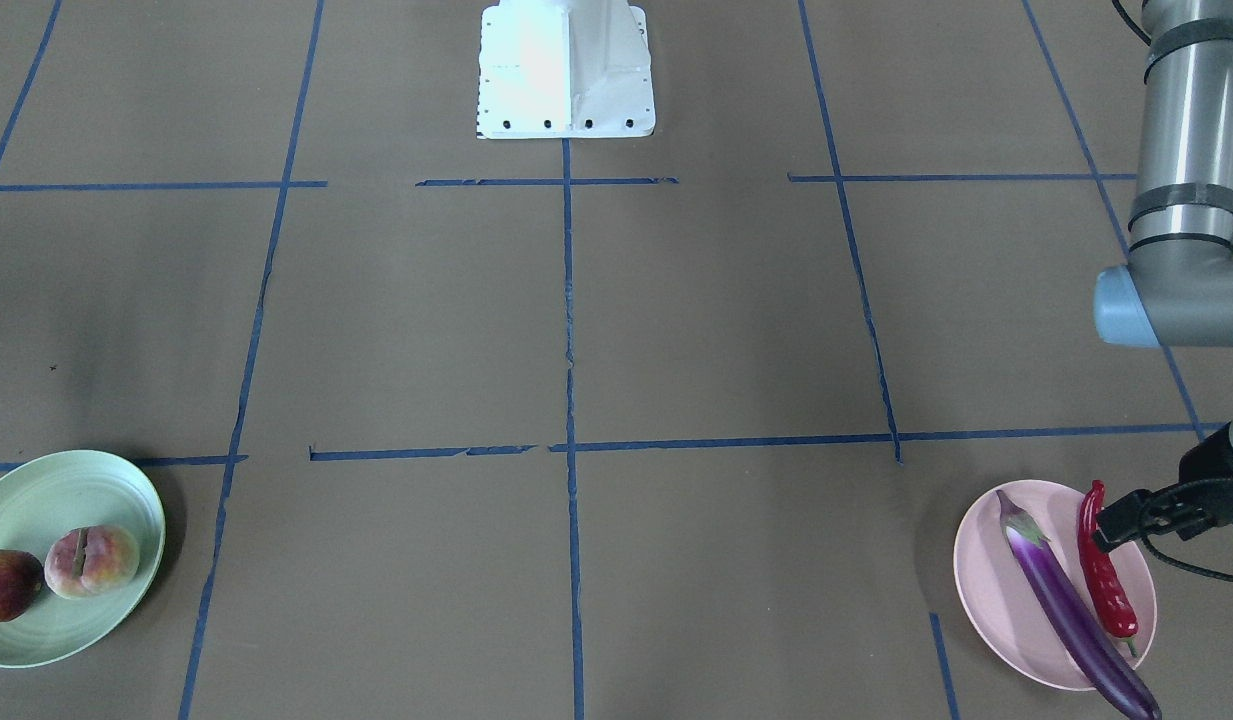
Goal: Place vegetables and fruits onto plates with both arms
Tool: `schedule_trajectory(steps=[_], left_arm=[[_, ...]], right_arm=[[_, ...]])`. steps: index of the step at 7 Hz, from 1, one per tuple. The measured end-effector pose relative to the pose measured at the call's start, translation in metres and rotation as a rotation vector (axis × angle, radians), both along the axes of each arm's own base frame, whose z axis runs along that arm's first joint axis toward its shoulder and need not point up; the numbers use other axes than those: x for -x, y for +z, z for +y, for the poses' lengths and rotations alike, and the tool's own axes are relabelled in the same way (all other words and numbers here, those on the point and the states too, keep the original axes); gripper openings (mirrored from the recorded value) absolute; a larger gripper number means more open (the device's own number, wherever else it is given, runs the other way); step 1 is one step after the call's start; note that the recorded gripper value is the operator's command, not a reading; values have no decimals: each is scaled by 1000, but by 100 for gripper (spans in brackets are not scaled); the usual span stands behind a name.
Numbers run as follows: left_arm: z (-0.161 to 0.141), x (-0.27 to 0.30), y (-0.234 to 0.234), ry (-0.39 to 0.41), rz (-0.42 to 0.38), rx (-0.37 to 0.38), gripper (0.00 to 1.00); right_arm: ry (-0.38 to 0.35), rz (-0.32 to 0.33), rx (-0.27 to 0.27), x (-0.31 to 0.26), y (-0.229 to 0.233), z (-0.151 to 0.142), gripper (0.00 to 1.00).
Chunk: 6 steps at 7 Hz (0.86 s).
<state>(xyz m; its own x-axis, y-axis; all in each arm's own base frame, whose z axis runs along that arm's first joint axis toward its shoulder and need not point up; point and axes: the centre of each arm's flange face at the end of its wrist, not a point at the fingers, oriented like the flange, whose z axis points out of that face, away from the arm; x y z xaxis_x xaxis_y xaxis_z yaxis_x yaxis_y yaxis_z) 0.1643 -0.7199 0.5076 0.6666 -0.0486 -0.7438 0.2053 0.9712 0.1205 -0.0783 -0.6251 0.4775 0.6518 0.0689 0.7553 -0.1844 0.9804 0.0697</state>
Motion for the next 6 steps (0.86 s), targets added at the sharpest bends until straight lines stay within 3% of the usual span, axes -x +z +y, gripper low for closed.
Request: schedule_trajectory(steps=[3, 5, 6], left_arm=[[12, 138, 10, 89, -32, -158, 100], [36, 204, 26, 159, -85, -182, 100], [56, 225, 38, 205, -103, -158, 100]], right_arm=[[-82, 37, -28, -89, 56, 29, 100], [-156, 64, -26, -126, 74, 41, 100], [-194, 69, -12, -135, 81, 47, 100]])
